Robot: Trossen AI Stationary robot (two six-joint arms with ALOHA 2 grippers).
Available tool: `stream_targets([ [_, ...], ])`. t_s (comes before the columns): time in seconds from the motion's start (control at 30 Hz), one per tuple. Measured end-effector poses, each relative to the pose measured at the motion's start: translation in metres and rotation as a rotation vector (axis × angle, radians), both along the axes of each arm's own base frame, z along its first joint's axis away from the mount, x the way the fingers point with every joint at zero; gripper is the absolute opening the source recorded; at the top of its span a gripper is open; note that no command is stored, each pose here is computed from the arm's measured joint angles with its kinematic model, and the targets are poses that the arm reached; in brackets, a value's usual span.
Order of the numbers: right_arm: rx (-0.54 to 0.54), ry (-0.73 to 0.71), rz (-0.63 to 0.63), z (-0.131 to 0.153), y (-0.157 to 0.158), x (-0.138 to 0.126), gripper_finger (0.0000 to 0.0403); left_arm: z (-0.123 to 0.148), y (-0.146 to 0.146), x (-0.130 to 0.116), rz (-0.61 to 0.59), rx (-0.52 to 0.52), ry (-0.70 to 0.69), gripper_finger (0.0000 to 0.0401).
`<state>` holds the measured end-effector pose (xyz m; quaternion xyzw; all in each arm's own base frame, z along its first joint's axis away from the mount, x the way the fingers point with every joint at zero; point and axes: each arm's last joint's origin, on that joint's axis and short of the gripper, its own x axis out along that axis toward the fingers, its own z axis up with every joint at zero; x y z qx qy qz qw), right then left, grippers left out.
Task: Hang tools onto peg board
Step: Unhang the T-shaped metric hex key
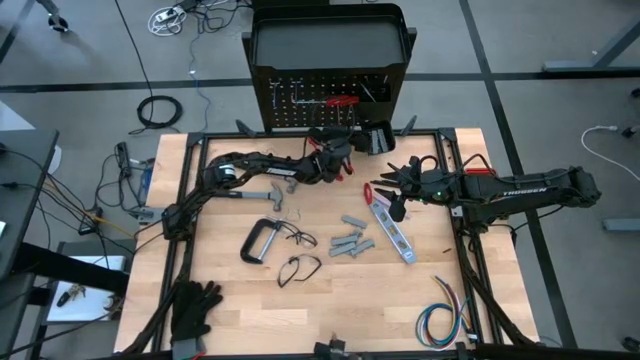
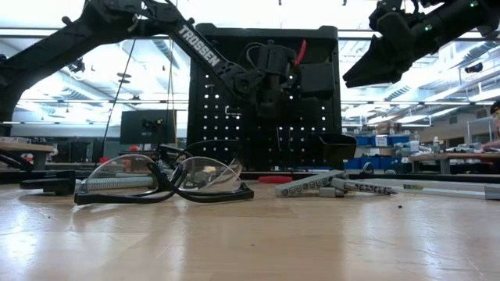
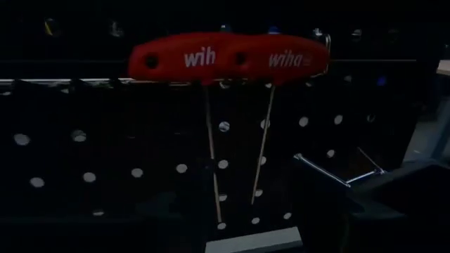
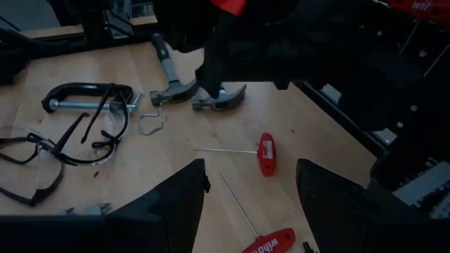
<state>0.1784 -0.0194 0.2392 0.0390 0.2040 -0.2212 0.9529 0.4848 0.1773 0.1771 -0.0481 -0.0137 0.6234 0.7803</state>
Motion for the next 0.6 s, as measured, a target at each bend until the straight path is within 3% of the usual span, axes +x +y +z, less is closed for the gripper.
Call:
stream_targets([
  [0.2, -0.002, -0.008, 0.001, 0.001, 0.0, 0.0, 0.0229, 0.0, 0.012, -0.004, -0.015, -0.006, -0.013, 0.0181],
  [0.6, -0.004, -0.02, 0.002, 0.002, 0.0, 0.0, 0.0229, 0.004, 0.033, -0.008, -0.039, -0.063, -0.17, 0.0209],
])
